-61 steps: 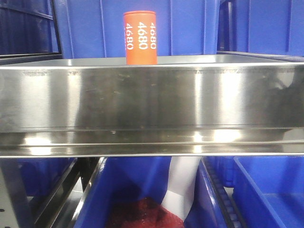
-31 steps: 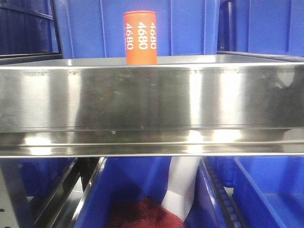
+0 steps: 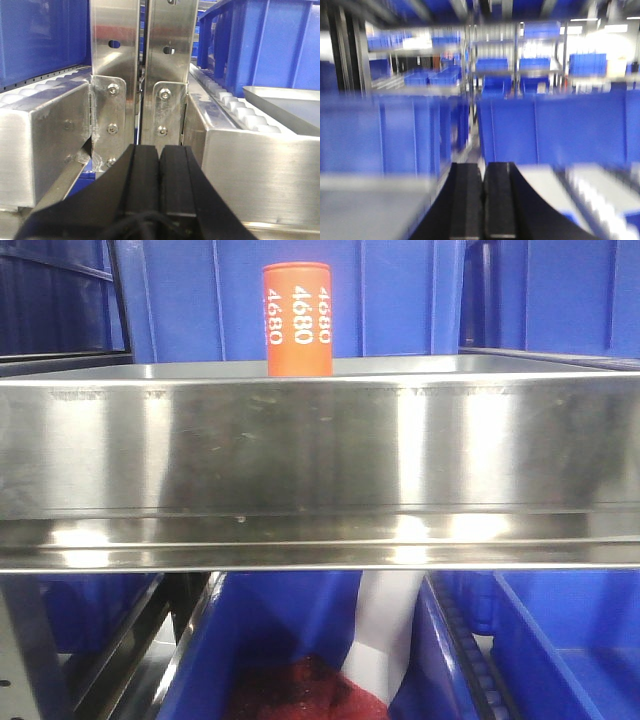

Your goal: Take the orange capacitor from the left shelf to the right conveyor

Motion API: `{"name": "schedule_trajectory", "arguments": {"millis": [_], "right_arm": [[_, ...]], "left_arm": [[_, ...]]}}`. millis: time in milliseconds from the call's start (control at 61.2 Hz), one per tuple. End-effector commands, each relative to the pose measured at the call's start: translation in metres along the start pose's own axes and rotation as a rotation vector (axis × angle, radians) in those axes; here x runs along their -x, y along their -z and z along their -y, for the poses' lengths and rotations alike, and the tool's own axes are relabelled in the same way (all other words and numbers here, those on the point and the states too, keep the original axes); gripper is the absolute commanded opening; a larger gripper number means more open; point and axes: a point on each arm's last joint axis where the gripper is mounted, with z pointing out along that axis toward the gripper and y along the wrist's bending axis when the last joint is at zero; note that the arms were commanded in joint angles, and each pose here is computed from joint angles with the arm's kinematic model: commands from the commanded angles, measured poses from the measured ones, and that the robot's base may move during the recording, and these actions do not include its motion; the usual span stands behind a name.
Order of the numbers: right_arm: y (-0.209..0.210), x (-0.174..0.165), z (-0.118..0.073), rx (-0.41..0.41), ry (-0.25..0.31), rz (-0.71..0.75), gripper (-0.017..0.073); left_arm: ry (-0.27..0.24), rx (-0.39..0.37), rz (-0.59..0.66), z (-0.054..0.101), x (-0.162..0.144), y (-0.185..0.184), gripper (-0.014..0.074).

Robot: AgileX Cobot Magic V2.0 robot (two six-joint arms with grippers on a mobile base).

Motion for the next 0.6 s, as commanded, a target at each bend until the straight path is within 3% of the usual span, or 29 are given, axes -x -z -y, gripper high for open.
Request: {"name": "schedule_trajectory", "arguments": {"millis": [0, 98, 164, 311, 474, 589], "right_arm": [[-0.013, 0.037, -0.003, 0.008, 0.002, 0.061, 0.0080], [-0.032, 0.054, -0.006, 0.027, -0.004, 0.034, 0.0093], [-0.047, 0.059, -0.010, 0.063, -0.013, -0.002, 0.0148], [-0.082, 0.059, -0.026, 0.184, -0.037, -0.109, 0.0381], [-0.113, 0.045, -0.057, 0.348, -0.051, -0.239, 0.0614], [-0.131, 0.032, -0.081, 0.434, -0.046, -0.326, 0.0625]], "left_arm": [[0.000, -0.013, 0.110, 0.001, 0.011, 0.002, -0.0105], [0.000, -0.013, 0.110, 0.001, 0.011, 0.002, -0.0105], [0.000, -0.013, 0.110, 0.001, 0.011, 0.002, -0.0105], [0.000, -0.013, 0.110, 0.001, 0.011, 0.002, -0.0105], [0.000, -0.013, 0.110, 0.001, 0.011, 0.002, -0.0105], [0.000, -0.013, 0.110, 0.001, 0.011, 0.002, -0.0105]]}}
